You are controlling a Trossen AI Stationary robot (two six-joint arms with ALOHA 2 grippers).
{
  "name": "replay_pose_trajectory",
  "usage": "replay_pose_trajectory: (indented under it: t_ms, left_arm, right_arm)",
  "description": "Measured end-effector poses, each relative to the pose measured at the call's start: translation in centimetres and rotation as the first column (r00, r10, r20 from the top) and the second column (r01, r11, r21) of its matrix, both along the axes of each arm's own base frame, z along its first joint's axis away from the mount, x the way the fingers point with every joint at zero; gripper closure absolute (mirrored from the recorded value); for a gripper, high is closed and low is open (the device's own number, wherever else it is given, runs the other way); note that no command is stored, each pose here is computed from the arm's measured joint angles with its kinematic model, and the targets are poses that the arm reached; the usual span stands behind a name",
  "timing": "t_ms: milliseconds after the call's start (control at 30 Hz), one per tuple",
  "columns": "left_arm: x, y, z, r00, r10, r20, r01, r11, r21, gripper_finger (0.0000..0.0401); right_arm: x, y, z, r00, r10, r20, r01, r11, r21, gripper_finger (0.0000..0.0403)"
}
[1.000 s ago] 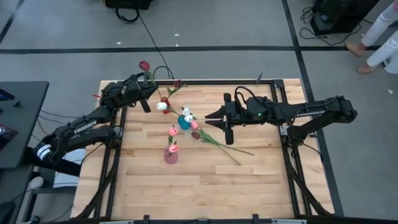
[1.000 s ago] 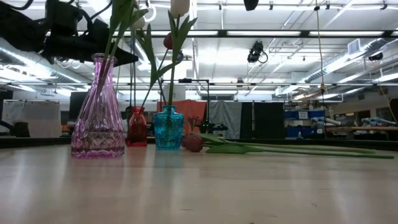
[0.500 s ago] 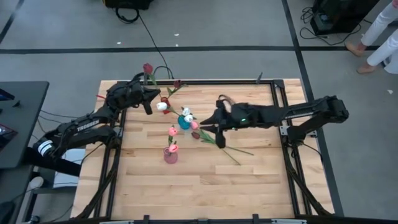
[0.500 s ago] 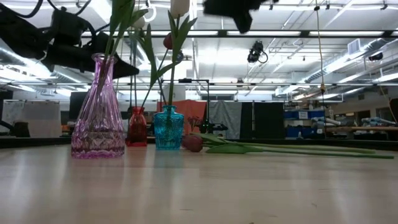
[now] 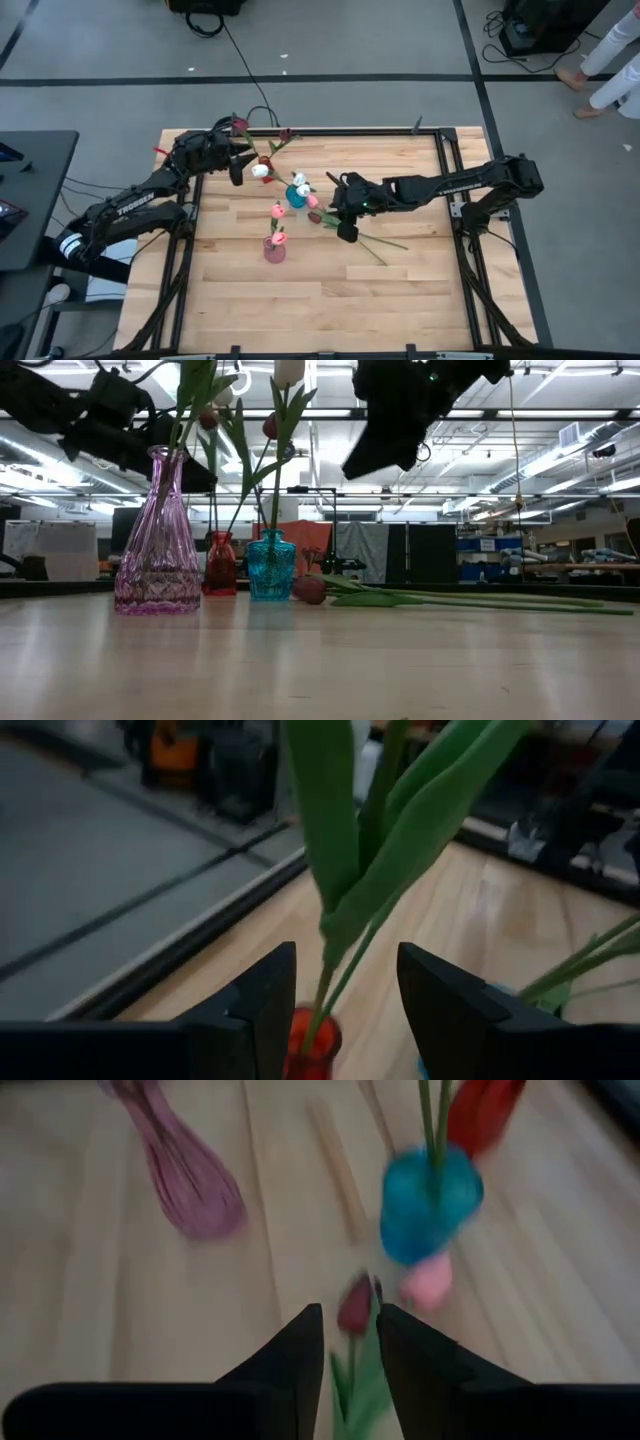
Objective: Sort flowers into vase by color
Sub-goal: Put the pink flower into the pink vase
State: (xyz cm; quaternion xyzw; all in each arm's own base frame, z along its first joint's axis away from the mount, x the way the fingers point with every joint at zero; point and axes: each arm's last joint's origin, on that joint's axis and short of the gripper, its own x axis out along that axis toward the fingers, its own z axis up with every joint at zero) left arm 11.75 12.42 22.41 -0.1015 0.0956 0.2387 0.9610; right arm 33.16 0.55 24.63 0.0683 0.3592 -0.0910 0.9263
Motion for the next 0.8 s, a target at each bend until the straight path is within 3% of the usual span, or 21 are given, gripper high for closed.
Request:
replay_pose_trajectory:
  t_ms: [233, 433, 633, 800]
  left_arm:
    - [-1.7, -1.6, 0.8, 0.986, 0.114, -0.125, -0.120, 0.992, -0.048, 0.0220]
    - [-3.0, -3.9, 2.8, 0.984, 0.174, 0.034, -0.174, 0.985, -0.003, 0.0220]
    - [-3.9, -5.7, 3.9, 0.973, 0.175, 0.152, -0.182, 0.983, 0.031, 0.0219]
    - [-3.8, -6.6, 3.7, 0.981, 0.115, 0.154, -0.116, 0.993, -0.001, 0.0219]
  right_arm:
    - [-1.6, -0.1, -3.3, 0.989, -0.089, -0.119, 0.097, 0.994, 0.058, 0.0281]
    - [-2.9, 1.0, -6.3, 0.977, -0.166, -0.132, 0.187, 0.967, 0.172, 0.0284]
    - [-1.7, 2.5, -6.6, 0.975, -0.165, -0.148, 0.182, 0.977, 0.111, 0.0289]
    - [0.2, 3.0, -8.9, 0.941, -0.119, -0.317, 0.135, 0.991, 0.027, 0.0295]
